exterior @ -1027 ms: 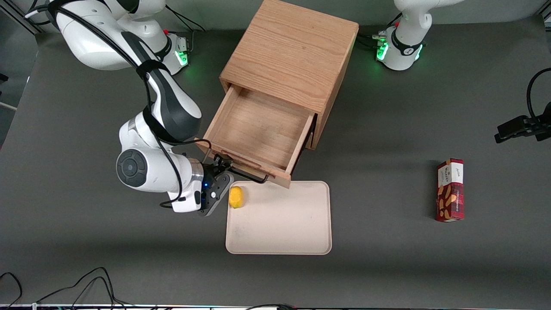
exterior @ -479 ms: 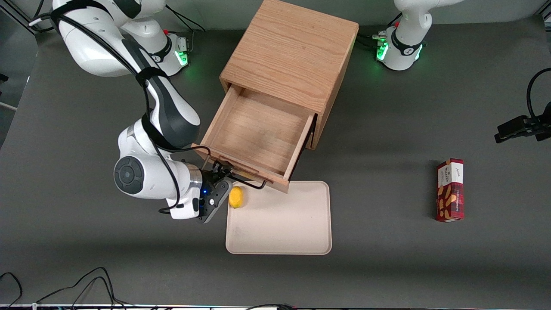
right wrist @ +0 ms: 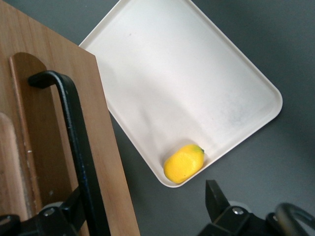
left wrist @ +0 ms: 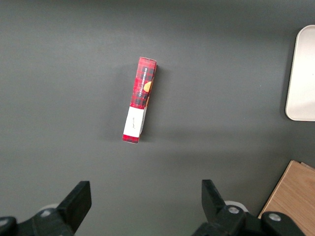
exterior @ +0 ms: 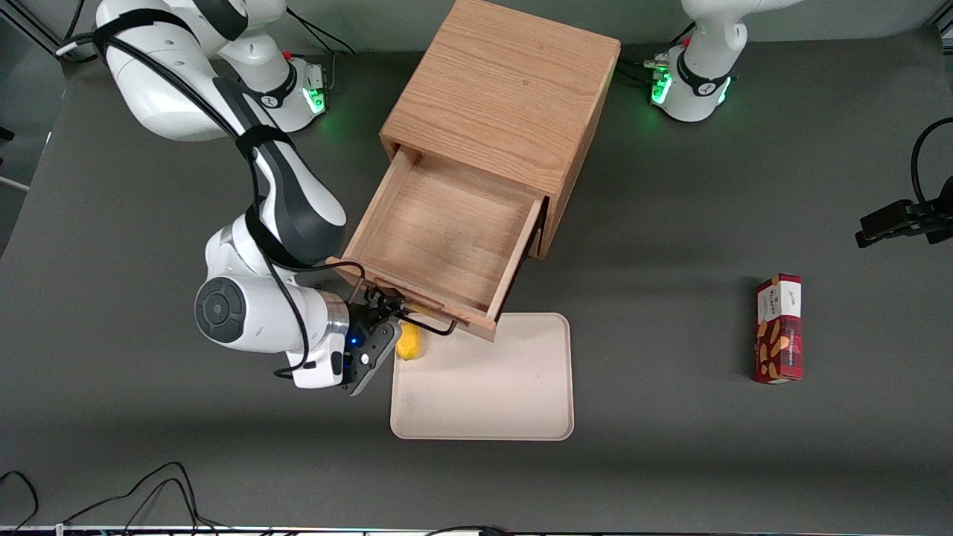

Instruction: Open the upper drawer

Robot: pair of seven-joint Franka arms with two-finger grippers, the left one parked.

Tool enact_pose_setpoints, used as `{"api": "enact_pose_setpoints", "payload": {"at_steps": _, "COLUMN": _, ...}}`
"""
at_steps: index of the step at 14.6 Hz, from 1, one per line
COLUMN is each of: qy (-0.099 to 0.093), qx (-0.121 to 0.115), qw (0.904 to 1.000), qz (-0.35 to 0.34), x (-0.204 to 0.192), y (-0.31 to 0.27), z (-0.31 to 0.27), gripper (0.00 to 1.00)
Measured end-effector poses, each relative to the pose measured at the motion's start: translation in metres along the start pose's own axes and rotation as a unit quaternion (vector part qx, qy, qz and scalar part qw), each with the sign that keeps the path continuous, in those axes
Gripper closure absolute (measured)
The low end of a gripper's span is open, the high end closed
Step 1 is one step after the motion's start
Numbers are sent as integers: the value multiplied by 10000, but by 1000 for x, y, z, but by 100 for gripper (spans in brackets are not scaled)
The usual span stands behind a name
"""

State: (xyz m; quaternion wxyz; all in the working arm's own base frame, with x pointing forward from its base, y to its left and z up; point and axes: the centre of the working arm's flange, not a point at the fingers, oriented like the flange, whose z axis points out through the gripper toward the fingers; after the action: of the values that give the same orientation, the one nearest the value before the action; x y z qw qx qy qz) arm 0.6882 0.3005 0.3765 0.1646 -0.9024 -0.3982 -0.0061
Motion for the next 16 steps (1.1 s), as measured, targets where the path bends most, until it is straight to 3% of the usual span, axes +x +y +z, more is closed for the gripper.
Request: {"api": "enact_pose_setpoints", "payload": {"at_steps": 16, "qy": 72, "qx": -129, "qw": 9998, "qz": 123, "x": -2, "y": 21, "z": -7, "gripper": 0}}
